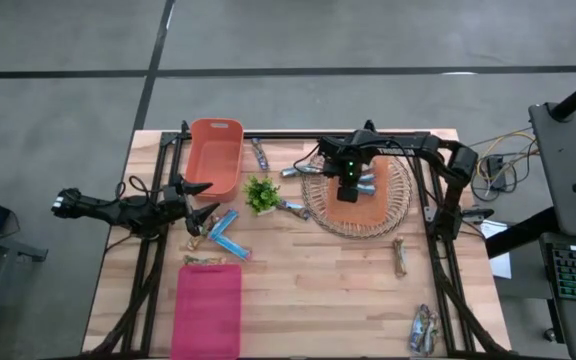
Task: Pick and place Granola Bars by type
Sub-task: Put the top red granola bar into the right orange bin
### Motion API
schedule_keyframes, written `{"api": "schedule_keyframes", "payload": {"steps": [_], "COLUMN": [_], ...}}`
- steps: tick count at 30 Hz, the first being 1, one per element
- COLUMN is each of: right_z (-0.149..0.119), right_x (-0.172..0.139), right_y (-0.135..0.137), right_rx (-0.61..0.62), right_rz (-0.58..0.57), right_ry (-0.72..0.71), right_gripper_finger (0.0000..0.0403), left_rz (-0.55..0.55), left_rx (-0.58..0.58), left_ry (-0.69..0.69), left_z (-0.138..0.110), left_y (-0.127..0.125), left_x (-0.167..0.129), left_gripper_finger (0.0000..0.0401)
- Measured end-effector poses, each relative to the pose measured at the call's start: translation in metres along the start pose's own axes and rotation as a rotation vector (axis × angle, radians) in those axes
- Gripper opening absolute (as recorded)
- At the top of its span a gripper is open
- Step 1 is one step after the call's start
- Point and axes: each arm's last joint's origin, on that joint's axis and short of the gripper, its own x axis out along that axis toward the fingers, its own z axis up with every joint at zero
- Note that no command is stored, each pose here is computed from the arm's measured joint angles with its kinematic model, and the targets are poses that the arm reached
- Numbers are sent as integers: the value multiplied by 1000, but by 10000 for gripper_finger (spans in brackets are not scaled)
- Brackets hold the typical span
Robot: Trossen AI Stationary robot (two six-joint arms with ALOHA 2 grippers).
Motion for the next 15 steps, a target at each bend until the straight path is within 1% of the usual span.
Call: {"api": "schedule_keyframes", "payload": {"steps": [3, 6, 8, 11, 15], "right_z": [0, 0, 0, -1, -2], "right_x": [0, -1, -1, -4, -8], "right_y": [0, 1, 1, 1, 1], "right_rx": [0, -23, -26, -23, -19], "right_rz": [1, 31, 34, 30, 7], "right_ry": [0, -7, -11, -18, -23], "right_gripper_finger": [13, 14, 21, 48, 94], "left_rz": [0, 0, 0, 0, 0], "left_rx": [0, 0, -1, 0, 0], "left_ry": [-1, -1, -1, 0, -1], "left_z": [0, 0, 0, 0, 0], "left_y": [0, 0, 0, 0, 0], "left_x": [0, 0, 0, 0, 0], "left_gripper_finger": [312, 312, 312, 312, 312]}}
